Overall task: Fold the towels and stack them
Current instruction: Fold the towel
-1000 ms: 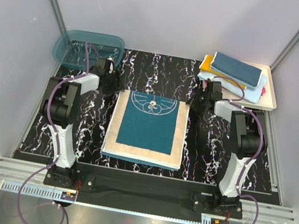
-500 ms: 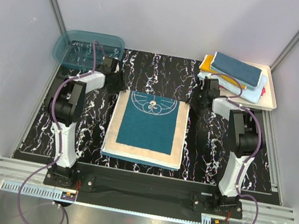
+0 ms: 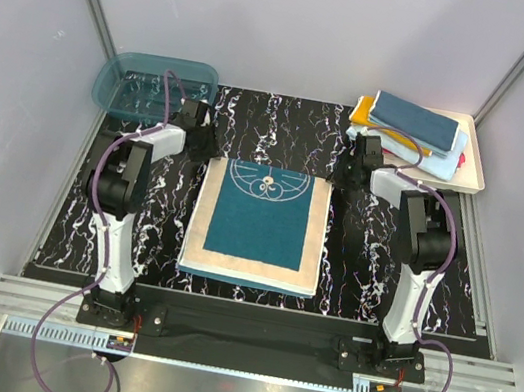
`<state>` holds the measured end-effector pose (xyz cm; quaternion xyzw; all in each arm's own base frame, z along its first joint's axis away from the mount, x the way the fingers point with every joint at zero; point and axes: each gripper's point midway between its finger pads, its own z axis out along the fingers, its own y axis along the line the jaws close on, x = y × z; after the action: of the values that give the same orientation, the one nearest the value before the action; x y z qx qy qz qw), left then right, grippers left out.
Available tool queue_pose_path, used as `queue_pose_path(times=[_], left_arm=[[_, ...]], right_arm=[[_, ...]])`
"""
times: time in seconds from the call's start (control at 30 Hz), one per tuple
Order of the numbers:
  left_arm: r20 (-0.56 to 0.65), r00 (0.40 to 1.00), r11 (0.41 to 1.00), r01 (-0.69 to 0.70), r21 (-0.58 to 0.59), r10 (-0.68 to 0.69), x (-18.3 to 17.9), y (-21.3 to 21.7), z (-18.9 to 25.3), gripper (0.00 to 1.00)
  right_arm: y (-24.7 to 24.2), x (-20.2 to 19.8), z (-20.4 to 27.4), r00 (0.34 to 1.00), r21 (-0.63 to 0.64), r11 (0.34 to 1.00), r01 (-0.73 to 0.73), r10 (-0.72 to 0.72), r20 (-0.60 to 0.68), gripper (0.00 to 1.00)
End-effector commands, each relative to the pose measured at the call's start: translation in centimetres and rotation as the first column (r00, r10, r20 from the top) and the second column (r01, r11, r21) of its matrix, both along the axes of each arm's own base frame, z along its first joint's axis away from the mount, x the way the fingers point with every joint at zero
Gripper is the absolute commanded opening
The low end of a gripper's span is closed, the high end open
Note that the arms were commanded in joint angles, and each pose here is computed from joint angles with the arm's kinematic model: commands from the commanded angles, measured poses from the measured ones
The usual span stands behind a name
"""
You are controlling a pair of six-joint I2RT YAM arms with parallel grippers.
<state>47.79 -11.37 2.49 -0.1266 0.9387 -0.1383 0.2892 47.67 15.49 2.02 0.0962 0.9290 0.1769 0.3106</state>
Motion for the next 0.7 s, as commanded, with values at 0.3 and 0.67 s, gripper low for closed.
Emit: queue_pose_path(times=[0.3, 0.67], left_arm=[[0.020, 1.000, 1.000, 0.017, -0.013, -0.016, 1.1, -0.7, -1.0, 0.27], [0.207, 0.978, 0.997, -0.016, -0.077, 0.032, 4.7, -1.3, 4.2, 0.00]], right_arm=[[0.3, 0.1, -1.3, 0.999, -0.036, 0.999, -0.022, 0.021, -0.043, 0.18], [0.3, 2.8, 0.8, 1.000, -0.062, 0.998, -0.013, 0.013, 0.010, 0.02]])
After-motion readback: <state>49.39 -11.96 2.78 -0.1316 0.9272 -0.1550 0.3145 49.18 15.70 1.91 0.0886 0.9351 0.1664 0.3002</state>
